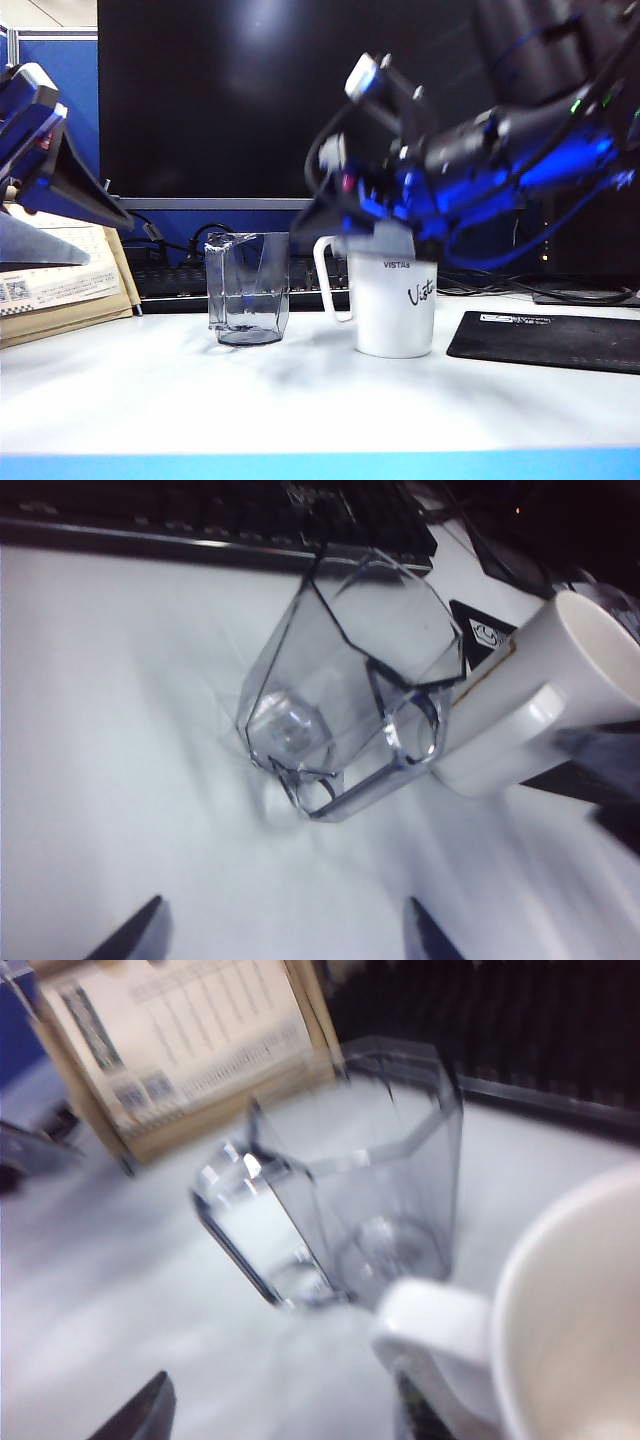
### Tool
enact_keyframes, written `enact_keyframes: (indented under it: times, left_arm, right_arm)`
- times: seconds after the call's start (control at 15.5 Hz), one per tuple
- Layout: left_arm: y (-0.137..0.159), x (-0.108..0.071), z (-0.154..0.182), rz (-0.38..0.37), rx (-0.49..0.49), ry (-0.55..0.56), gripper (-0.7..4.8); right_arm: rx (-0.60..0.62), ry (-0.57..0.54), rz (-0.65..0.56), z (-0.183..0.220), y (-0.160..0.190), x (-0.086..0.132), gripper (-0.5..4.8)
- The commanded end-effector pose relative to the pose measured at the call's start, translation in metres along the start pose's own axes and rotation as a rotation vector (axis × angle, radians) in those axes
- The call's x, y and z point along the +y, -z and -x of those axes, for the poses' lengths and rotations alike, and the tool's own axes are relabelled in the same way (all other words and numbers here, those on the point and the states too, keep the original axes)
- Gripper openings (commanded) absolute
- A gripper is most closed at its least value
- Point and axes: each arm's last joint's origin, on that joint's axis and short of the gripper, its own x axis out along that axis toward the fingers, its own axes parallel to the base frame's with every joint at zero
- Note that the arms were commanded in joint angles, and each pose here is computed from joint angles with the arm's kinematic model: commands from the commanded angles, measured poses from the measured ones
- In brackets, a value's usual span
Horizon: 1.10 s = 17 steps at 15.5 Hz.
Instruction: Swap the positions of the transparent plastic cup and the white ceramic cup.
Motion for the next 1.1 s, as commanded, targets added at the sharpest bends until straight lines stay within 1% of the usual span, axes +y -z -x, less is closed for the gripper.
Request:
enact_keyframes:
  times: [0.06,0.26,0.39,0.45,0.64,0.97,1.1]
  left_arm:
    - [-0.002,-0.001,0.0,-0.01,-0.011,0.007,3.06]
    - [-0.002,-0.001,0.0,-0.01,-0.011,0.007,3.06]
    - [-0.002,-0.001,0.0,-0.014,-0.011,0.006,3.06]
    - [-0.002,-0.001,0.0,-0.018,-0.012,0.006,3.06]
    - [-0.002,-0.001,0.0,-0.022,-0.012,0.002,3.06]
    - [-0.002,0.0,0.0,-0.024,-0.011,-0.003,3.05]
    - [-0.002,0.0,0.0,-0.036,-0.015,-0.017,3.05]
  right_arm:
    - [-0.007,0.052,0.004,-0.003,0.002,-0.003,2.84]
    - [-0.013,0.107,0.016,-0.003,0.003,-0.009,2.84]
    - [-0.019,0.143,0.008,-0.005,0.004,-0.019,2.84]
    - [-0.044,0.151,0.008,-0.006,0.005,-0.023,2.84]
    - [-0.092,0.149,0.017,-0.012,0.007,-0.028,2.83]
    - [-0.08,0.151,0.014,-0.024,0.009,-0.032,2.83]
    - [-0.077,0.17,0.013,-0.031,0.011,-0.036,2.36]
